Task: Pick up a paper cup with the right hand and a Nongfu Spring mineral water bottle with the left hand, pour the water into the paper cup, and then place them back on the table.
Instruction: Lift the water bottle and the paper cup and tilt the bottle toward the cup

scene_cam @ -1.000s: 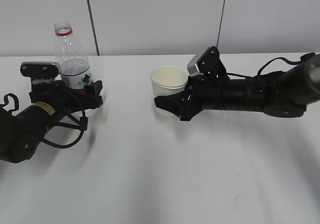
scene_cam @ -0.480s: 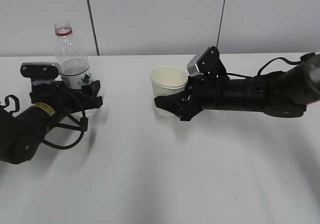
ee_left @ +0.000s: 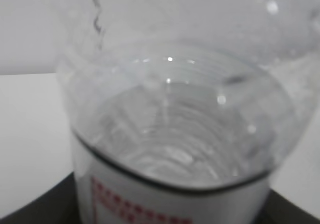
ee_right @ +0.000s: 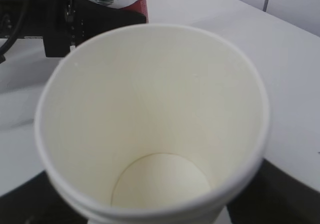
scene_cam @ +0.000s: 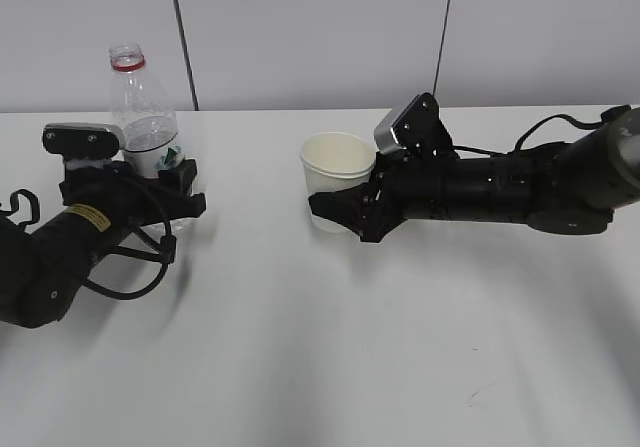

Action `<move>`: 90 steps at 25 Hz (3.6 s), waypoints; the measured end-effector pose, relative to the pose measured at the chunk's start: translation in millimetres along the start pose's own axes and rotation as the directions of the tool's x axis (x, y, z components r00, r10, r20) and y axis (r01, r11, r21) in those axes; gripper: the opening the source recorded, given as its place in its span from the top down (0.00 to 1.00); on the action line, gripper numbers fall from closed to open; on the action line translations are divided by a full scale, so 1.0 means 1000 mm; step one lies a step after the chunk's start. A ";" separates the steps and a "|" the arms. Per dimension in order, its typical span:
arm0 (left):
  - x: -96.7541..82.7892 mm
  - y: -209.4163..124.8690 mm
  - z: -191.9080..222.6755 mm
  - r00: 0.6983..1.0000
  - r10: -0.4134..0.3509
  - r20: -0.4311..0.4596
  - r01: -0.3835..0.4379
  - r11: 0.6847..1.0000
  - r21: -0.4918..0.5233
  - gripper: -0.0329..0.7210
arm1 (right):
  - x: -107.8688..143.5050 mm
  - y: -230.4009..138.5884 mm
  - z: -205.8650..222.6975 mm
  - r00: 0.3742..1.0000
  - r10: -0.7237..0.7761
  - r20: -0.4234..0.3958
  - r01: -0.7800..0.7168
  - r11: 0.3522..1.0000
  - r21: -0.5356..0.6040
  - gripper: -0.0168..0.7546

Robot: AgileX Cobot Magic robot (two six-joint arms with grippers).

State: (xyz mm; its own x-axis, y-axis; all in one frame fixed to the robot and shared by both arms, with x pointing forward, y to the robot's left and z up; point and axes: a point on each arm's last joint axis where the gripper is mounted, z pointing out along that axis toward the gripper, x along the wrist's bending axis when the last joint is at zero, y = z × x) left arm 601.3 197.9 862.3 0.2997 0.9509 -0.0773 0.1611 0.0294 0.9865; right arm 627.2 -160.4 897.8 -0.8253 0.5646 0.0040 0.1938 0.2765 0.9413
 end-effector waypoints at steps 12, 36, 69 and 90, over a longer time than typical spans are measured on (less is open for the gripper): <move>-0.004 0.012 0.007 0.981 0.155 0.118 -0.153 0.988 -0.024 0.45 | 0.003 0.000 0.000 0.999 -0.014 -0.037 0.014 1.000 -0.005 0.30; 0.003 0.068 0.051 0.722 0.657 0.216 -0.597 0.750 -0.286 0.46 | 0.016 -0.005 0.003 0.982 -0.050 -0.180 0.040 0.998 -0.056 0.30; 0.012 0.067 0.051 0.489 0.866 0.110 -0.814 0.498 -0.299 0.46 | 0.021 0.029 0.041 0.982 -0.122 -0.142 0.115 0.992 -0.060 0.30; 0.016 0.068 0.052 0.402 0.914 0.055 -0.871 0.400 -0.285 0.46 | 0.017 0.028 0.042 0.992 -0.088 -0.094 0.084 0.995 -0.044 0.30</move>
State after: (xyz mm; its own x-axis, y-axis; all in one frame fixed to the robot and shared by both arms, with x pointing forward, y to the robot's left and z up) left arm 665.7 199.2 920.2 0.3196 0.3919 0.8627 -0.4644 -0.7288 0.5031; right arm 640.9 -110.7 910.5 -0.8855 0.4622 -0.0471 0.1000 0.2886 0.9522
